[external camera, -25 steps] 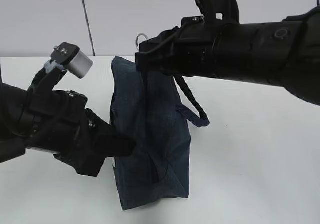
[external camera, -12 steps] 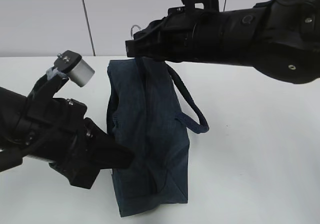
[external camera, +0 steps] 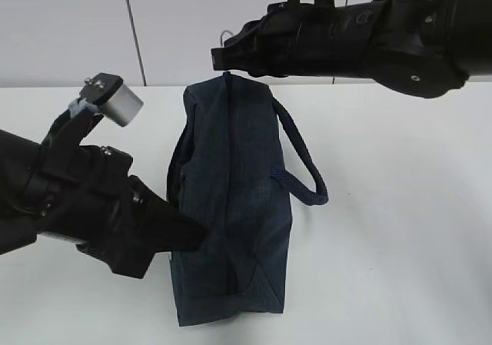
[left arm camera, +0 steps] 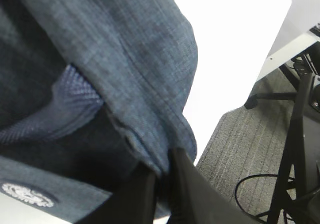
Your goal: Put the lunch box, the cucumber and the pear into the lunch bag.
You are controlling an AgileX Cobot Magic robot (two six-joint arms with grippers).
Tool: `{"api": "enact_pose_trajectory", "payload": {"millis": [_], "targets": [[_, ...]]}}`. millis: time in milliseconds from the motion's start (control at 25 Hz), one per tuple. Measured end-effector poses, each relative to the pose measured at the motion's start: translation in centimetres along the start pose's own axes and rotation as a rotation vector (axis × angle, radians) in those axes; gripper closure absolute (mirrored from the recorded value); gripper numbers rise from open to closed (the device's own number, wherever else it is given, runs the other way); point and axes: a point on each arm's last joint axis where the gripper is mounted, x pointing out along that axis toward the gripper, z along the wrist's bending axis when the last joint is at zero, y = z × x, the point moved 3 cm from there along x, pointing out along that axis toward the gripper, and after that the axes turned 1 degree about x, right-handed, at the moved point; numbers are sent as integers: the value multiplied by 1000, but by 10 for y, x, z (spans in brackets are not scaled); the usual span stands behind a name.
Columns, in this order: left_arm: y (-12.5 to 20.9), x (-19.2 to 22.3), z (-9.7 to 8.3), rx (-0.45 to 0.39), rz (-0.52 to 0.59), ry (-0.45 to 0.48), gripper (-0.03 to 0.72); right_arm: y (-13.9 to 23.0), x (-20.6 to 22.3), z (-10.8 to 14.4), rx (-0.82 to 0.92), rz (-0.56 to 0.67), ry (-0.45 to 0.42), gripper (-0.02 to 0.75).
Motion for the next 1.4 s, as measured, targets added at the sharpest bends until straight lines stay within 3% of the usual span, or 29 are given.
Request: {"api": "enact_pose_trajectory", "payload": {"millis": [760,1040,1240,1400], "targets": [[-2,-2,6,-32,1,-49,685,19,31,-55,32,28,82,738],[-2,-2,6,-35,6,-48,683,18,31,-54,49,18,52,738],[2,-1,1,-68,27,-7,605,15,30,-51,65,19,-20,738],[0,-1,-2,-98,10,12,453,16,29,-51,64,38,-44,738]]}}
